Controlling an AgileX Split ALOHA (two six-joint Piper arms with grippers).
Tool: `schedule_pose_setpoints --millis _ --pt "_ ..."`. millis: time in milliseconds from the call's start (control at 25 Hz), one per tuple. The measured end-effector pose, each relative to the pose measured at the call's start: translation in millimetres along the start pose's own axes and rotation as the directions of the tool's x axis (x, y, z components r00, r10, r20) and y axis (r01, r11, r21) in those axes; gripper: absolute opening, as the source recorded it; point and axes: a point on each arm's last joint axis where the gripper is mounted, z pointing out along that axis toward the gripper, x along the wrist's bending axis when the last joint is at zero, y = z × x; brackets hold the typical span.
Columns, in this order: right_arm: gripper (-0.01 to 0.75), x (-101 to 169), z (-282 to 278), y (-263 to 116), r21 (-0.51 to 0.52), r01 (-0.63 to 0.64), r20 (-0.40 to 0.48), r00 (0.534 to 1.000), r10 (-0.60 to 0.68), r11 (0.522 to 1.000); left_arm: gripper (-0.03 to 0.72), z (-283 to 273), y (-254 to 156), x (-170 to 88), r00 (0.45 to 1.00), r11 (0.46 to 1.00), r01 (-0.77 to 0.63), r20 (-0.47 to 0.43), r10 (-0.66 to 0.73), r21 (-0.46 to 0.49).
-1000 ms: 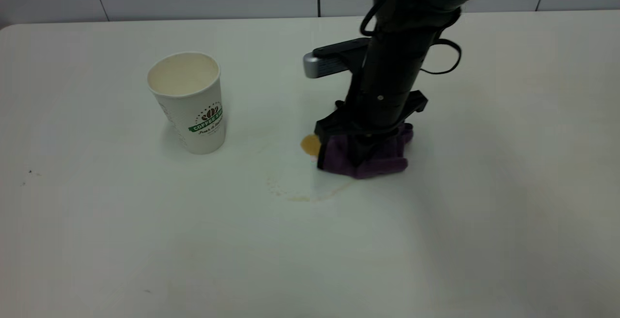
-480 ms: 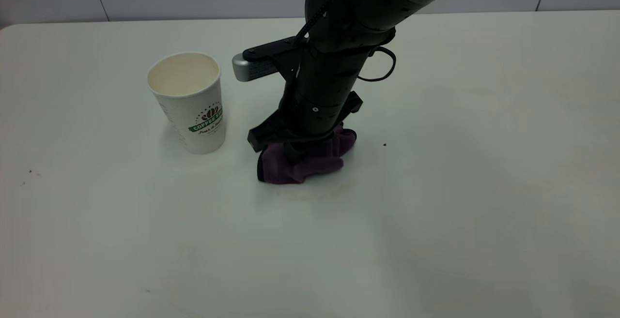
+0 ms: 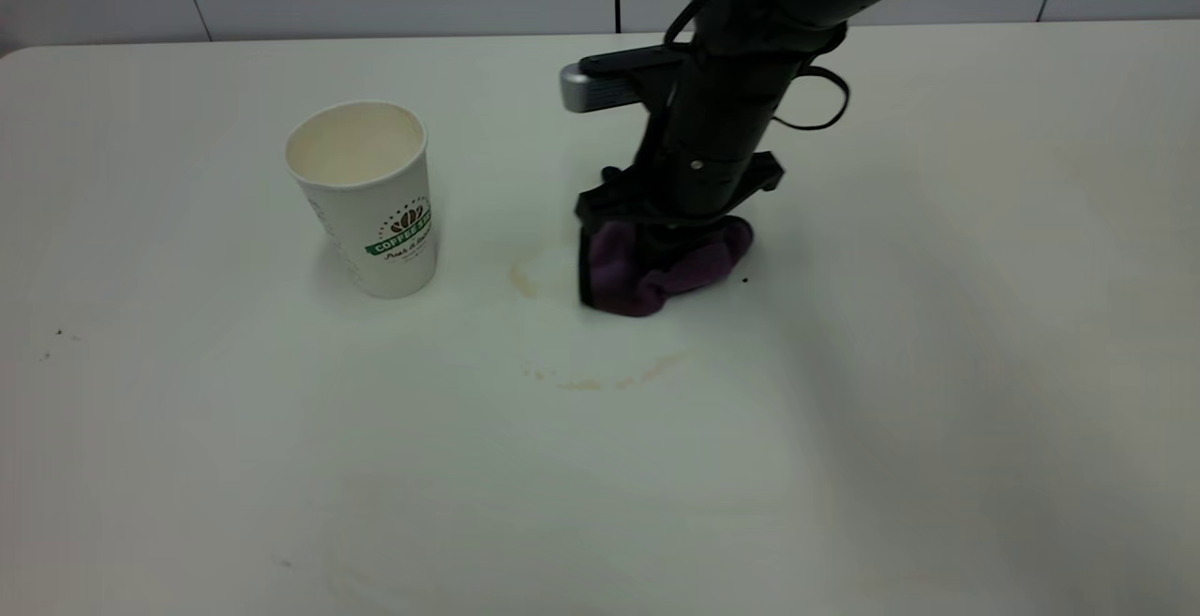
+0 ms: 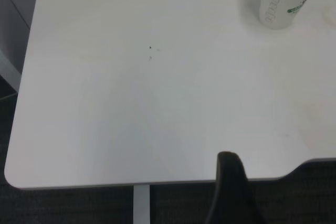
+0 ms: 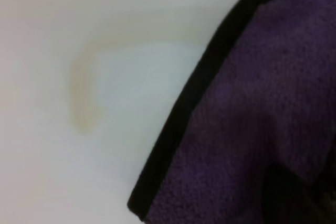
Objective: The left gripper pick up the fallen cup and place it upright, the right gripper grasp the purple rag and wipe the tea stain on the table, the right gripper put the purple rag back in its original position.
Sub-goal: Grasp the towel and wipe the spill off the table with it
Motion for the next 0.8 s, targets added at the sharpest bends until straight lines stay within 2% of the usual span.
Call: schedule_pose_setpoints --millis 240,520,640,800 --pt "0.038 -73.0 -13.8 -6.4 0.111 -0.084 0.07 0.995 0.077 0.99 0.524 0.0 0.0 0.0 1.0 1.0 0.0 0.0 0.0 0.0" --pt "0.044 -155.6 -33.1 -22.1 0.163 -0.228 0.155 0.967 0.203 0.96 0.524 0.0 0.0 0.0 1.0 1.0 0.0 0.0 0.0 0.0" --pt "0.047 -165.2 -35.4 -24.4 0.163 -0.233 0.155 0.966 0.209 0.959 0.524 0.0 0.0 0.0 1.0 1.0 0.002 0.0 -0.002 0.0" --pt "0.05 -150.0 -32.0 -20.1 0.16 -0.176 0.11 0.981 0.16 0.971 0.524 0.0 0.0 0.0 1.0 1.0 0.002 0.0 -0.002 0.0"
